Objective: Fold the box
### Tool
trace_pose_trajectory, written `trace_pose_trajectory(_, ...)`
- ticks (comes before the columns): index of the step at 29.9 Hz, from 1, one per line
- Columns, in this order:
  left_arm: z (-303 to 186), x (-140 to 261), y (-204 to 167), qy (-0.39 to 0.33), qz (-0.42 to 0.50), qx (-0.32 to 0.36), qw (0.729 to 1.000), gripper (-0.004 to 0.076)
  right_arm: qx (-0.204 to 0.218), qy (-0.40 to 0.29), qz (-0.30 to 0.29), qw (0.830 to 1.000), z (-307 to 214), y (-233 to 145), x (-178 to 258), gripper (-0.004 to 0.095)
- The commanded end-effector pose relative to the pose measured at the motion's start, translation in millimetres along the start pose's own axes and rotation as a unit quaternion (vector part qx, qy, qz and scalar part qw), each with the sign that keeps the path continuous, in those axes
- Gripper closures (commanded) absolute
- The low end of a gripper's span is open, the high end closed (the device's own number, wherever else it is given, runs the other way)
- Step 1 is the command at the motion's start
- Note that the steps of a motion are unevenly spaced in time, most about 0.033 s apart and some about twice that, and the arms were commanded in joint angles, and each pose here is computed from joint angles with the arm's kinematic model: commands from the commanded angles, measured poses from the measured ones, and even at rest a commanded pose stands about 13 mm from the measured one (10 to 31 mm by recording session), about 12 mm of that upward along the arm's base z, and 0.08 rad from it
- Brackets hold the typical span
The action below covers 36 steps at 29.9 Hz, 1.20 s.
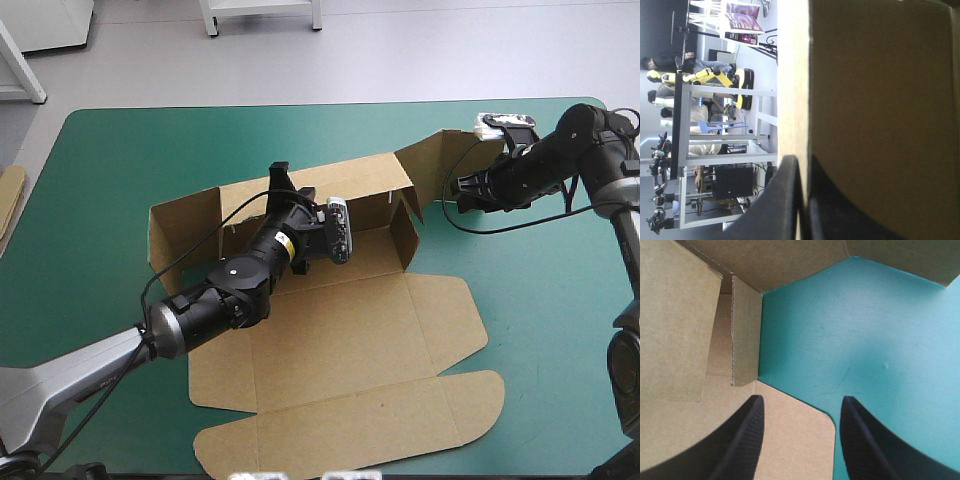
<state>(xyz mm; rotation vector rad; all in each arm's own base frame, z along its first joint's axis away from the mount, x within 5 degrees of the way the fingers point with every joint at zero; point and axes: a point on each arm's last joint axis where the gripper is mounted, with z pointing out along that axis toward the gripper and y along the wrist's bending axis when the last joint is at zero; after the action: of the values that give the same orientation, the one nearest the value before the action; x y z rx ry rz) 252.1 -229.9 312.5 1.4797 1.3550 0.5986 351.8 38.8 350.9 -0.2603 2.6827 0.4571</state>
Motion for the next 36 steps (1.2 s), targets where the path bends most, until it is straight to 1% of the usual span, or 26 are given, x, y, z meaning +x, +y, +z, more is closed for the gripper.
trace_pose_trajectory(1,-10,-5,11,-0.020,-0.022,-0.021,0.999,0.0732,-0.001,-0.070,-0.014,0.997,-25,7,-9,0.0471)
trace_pose_trajectory(3,-10,-5,11,-0.021,-0.021,-0.022,0.999,0.0732,-0.006,-0.071,-0.021,0.997,-20,9,-11,0.0471)
trace_pose_trajectory(7,-10,-6,12,-0.021,-0.018,-0.023,0.999,0.0732,-0.010,-0.038,-0.045,0.998,6,19,-14,0.0471)
trace_pose_trajectory(9,-10,-6,12,-0.023,-0.017,-0.023,0.999,0.0732,0.011,-0.037,-0.060,0.997,16,26,-19,0.0471)
trace_pose_trajectory(12,-10,-6,12,-0.022,-0.018,-0.023,0.999,0.0732,0.049,-0.059,-0.080,0.994,14,34,-32,0.0471)
trace_pose_trajectory(13,-10,-6,12,-0.022,-0.019,-0.023,0.999,0.0732,0.056,-0.067,-0.082,0.993,12,36,-36,0.0471)
trace_pose_trajectory(18,-10,-6,12,-0.023,-0.019,-0.023,0.999,0.0732,0.072,-0.138,-0.090,0.984,-20,44,-62,0.0471)
trace_pose_trajectory(24,-10,-6,12,-0.024,-0.019,-0.023,0.999,0.0732,0.076,-0.188,-0.101,0.974,-35,48,-89,0.0471)
trace_pose_trajectory(31,-10,-7,11,-0.027,-0.018,-0.022,0.999,0.0732,0.075,-0.226,-0.102,0.966,-16,43,-119,0.0471)
trace_pose_trajectory(36,-10,-7,11,-0.027,-0.018,-0.022,0.999,0.0732,0.088,-0.230,-0.104,0.964,11,33,-134,0.0471)
